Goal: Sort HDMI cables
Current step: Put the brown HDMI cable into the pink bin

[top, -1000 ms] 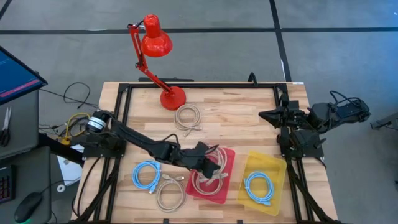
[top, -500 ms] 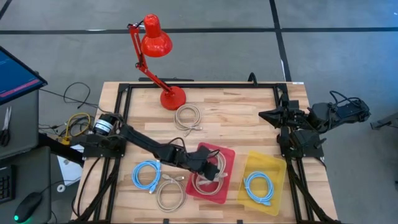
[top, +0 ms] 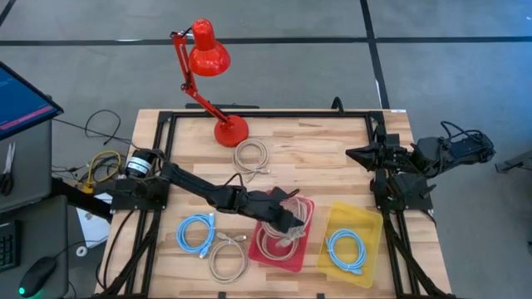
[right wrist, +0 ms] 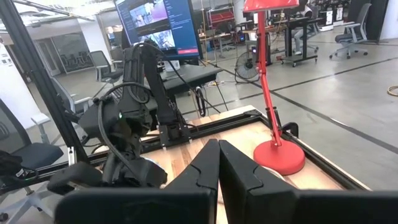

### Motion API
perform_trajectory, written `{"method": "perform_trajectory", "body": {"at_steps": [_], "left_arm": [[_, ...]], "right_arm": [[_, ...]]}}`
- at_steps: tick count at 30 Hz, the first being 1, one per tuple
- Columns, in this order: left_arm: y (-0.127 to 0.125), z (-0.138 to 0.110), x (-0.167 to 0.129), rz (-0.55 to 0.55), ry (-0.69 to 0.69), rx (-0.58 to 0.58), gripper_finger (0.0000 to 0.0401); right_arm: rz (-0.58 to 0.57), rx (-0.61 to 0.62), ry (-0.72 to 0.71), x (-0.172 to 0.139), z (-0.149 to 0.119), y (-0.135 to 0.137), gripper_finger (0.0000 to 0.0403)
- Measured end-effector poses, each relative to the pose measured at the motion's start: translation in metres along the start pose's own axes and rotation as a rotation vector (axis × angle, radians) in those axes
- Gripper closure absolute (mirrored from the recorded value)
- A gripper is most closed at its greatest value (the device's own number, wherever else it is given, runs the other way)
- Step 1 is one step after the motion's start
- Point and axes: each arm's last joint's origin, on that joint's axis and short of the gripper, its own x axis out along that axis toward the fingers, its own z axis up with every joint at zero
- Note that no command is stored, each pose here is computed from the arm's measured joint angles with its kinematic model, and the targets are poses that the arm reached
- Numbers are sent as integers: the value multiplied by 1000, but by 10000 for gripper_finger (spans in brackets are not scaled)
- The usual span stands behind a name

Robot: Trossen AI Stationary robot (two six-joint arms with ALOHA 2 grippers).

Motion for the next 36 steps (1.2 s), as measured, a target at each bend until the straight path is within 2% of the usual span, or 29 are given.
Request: {"method": "perform_trajectory", "body": {"at_steps": [6, 10, 13, 16, 18, 25, 32, 36], "left_arm": [[-10, -3, -4, -114, 147, -20, 281], [-22, 0, -13, -149, 185, -20, 285], [-26, 3, -26, -65, 210, 2, 291], [-22, 6, -43, 130, 188, 31, 305], [-23, 8, -56, 217, 163, 48, 317], [-39, 17, -75, 233, 40, 113, 354], [-35, 18, -78, 297, 14, 160, 394], [-36, 18, -79, 295, 14, 173, 396]], "right_arm": [[0, -1, 1, 0, 0, 0, 403], [0, -1, 2, 0, 0, 0, 403], [-1, -2, 3, 0, 0, 0, 403], [-1, -3, 5, 0, -1, 0, 403], [-1, -3, 5, 0, -1, 0, 403], [-1, -3, 5, 0, -1, 0, 403], [-1, -3, 5, 0, -1, 0, 403], [0, -3, 5, 0, -1, 0, 403]]}}
